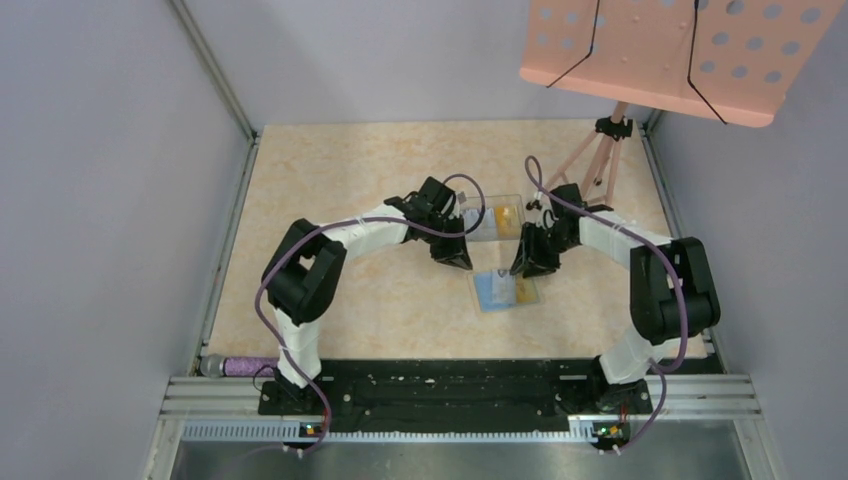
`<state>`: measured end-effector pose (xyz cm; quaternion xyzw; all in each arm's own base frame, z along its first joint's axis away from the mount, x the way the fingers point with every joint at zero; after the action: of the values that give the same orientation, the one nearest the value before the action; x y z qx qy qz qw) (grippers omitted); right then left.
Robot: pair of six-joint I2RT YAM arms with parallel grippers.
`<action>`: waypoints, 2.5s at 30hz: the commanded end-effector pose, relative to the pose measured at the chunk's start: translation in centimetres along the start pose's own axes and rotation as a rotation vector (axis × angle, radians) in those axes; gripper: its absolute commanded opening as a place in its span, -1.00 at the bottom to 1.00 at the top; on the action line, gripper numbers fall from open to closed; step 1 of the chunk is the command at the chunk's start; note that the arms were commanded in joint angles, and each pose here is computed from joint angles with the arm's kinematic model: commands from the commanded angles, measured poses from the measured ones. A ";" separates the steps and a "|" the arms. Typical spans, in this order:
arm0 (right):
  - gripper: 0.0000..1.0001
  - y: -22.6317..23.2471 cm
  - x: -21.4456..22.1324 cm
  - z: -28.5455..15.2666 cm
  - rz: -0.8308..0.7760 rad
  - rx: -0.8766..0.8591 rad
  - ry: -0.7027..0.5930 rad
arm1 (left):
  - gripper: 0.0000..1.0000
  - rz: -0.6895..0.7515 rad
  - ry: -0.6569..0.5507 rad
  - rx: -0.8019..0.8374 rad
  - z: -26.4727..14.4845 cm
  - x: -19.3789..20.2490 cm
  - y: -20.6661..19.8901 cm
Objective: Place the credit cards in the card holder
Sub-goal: Insert the credit card into the card holder.
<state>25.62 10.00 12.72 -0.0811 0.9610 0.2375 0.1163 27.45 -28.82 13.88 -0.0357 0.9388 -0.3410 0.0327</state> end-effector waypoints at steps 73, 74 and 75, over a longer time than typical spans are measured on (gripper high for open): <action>-0.12 -3.3 3.7 5.0 0.160 -0.246 0.010 | -1.00 0.095 0.208 -0.122 6.3 1.8 0.0; -0.15 -3.1 3.5 4.8 0.152 -0.257 -0.006 | -1.00 0.096 0.210 -0.121 6.3 1.8 0.0; -0.17 -3.0 3.3 4.7 0.145 -0.267 -0.022 | -1.00 0.095 0.210 -0.121 6.2 1.8 0.0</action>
<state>23.81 9.57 8.94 -0.0043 0.8960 0.4402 0.0584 26.13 -33.26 10.76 0.0407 0.9451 -0.3200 -0.0531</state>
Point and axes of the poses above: each gripper's point midway between its finger pads, its own z axis out along the fingers, its own y axis along the line the jaws close on, x = y × z, the point moved 10 cm from there along -z, back along the fingers, and after that the axes turned 12 degrees about -z, right-handed, at the moved point
